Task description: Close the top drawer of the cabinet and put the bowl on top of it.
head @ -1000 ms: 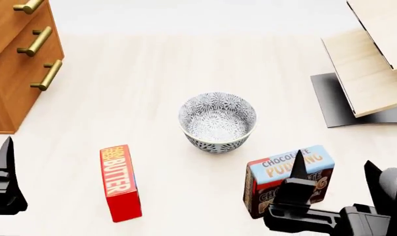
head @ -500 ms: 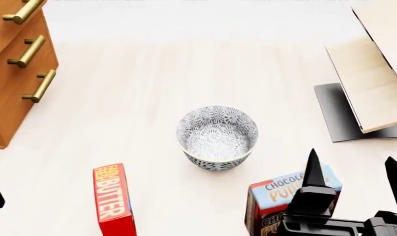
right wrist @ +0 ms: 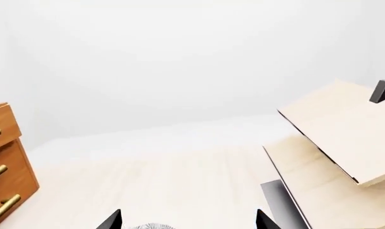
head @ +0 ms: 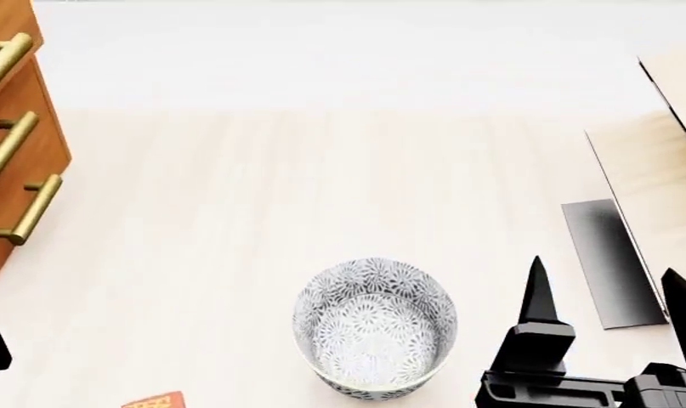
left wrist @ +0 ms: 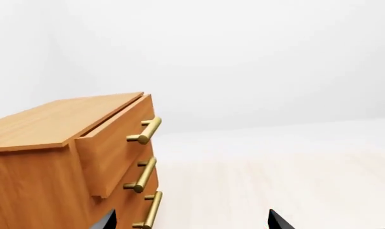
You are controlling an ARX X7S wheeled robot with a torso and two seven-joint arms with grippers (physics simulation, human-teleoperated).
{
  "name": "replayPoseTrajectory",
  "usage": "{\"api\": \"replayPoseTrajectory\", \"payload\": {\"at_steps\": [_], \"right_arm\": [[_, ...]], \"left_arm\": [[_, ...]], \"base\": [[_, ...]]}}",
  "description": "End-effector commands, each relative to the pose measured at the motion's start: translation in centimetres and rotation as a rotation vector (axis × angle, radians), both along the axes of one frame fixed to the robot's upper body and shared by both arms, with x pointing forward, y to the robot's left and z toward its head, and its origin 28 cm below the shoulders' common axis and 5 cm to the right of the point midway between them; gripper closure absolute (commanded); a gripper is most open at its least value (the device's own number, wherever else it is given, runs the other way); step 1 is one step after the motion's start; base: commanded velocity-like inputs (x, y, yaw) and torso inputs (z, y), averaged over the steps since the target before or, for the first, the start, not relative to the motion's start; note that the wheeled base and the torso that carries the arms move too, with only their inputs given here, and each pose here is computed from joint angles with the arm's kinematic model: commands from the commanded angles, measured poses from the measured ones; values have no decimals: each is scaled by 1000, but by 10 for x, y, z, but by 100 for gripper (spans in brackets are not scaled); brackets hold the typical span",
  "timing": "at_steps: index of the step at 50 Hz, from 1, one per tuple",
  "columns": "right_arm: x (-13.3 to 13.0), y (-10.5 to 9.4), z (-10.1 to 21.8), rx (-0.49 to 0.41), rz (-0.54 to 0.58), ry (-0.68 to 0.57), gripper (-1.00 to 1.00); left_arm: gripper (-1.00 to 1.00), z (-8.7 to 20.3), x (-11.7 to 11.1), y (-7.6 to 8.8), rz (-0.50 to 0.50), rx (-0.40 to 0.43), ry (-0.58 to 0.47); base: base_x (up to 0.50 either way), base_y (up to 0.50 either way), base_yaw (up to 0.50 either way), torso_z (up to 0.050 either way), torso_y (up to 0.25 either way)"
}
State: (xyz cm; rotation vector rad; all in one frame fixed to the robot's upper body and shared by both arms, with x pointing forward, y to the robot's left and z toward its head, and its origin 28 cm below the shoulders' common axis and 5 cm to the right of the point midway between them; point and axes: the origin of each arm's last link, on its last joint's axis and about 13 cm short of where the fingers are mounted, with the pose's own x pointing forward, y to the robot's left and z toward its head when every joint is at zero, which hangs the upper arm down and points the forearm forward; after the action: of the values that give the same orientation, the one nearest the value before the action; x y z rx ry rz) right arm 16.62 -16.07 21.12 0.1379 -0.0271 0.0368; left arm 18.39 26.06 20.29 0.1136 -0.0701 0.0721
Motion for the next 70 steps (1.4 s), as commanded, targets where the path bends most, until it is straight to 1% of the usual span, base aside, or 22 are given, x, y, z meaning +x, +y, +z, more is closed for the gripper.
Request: {"api": "replayPoseTrajectory", "payload": {"at_steps": [1,10,22,24,25,51,61,63,64,66,70], "right_arm": [[-1,1,1,-3,-1,-3,-100],[-4,1,4,1,0,-11,-100],[0,2,1,7,-2,-2,-100],[1,1,2,22,-4,-7,-100],[1,1,1,32,-3,-23,-100],[-3,-3,2,34,-9,-24,-100],[-3,-3,-1,33,-14,-20,-100],[-3,-3,1,34,-11,-21,-100],[-3,-3,0,34,-10,-22,-100],[-3,-4,0,36,-9,-20,-100],[-4,-5,-1,39,-14,-20,-100]], "left_arm": [[-100,-1,-2,1,3,1,-2],[-100,1,-6,4,5,-1,-9],[-100,-2,-3,5,8,0,-1],[-100,-3,-2,4,7,1,1],[-100,-3,-2,4,6,1,2],[-100,-4,-1,-1,-5,6,7],[-100,10,13,-3,-9,6,-6],[-100,12,16,-3,-36,-2,-5],[-100,13,19,-3,-30,-3,-12],[-100,12,27,-3,0,28,-28],[-100,14,37,-3,1,11,-20]], "base": [[492,0,0,0,0],[490,0,0,0,2],[495,0,0,0,2],[477,0,0,0,0],[0,0,0,0,0],[0,0,0,0,0],[0,0,0,0,0],[0,0,0,0,0],[0,0,0,0,0],[0,0,0,0,0],[0,0,0,0,0]]}}
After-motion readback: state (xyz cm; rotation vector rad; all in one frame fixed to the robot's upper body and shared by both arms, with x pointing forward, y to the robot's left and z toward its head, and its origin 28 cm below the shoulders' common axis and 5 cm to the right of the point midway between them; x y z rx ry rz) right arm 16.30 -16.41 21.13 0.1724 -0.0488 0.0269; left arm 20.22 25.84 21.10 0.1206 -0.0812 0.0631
